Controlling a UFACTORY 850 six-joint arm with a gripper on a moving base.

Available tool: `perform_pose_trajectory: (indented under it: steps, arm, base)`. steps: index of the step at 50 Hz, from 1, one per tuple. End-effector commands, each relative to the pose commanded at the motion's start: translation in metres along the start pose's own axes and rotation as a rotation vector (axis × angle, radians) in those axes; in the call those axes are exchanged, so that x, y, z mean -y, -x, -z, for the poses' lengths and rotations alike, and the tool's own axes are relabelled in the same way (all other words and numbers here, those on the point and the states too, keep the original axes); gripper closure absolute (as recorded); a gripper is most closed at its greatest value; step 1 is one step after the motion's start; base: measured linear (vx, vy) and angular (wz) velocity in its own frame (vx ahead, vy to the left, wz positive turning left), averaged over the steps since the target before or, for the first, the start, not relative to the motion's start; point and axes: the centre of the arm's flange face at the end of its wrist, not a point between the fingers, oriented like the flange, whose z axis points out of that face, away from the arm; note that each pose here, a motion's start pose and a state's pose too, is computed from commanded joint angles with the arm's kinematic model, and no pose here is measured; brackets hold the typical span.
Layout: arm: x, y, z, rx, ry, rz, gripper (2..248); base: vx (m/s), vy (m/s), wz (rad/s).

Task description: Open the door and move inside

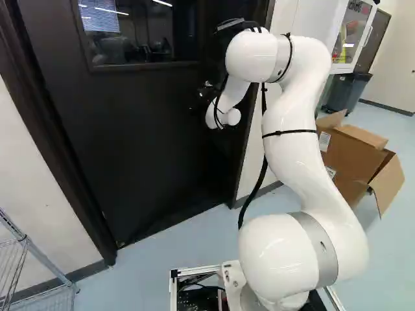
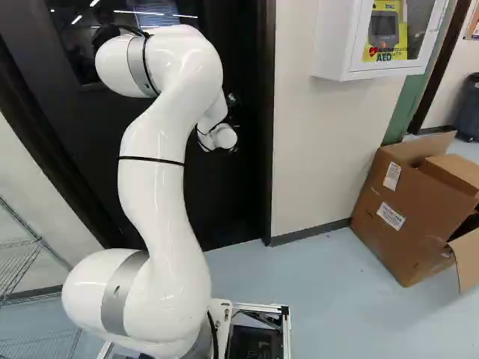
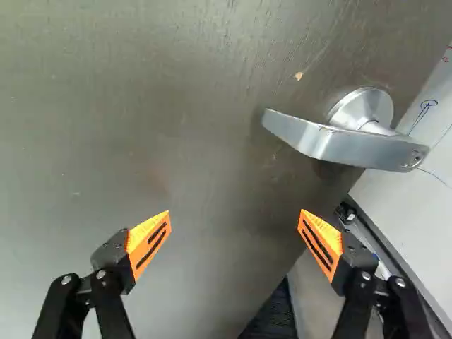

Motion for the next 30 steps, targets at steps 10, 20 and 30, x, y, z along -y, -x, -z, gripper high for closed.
perform_pose_trajectory:
  steps: [10, 20, 30]
  arm:
    - [0.004, -0.002, 0.013, 0.011, -0.003, -0.004, 3]
    - [0.010, -0.004, 0.031, 0.025, 0.002, -0.018, 3]
    - [0.015, -0.006, 0.050, 0.040, 0.019, -0.039, 3]
  base:
    - [0.000, 0.000, 0.000]
    - [0.000, 0.000, 0.000]
    - [0.000, 0.000, 0.000]
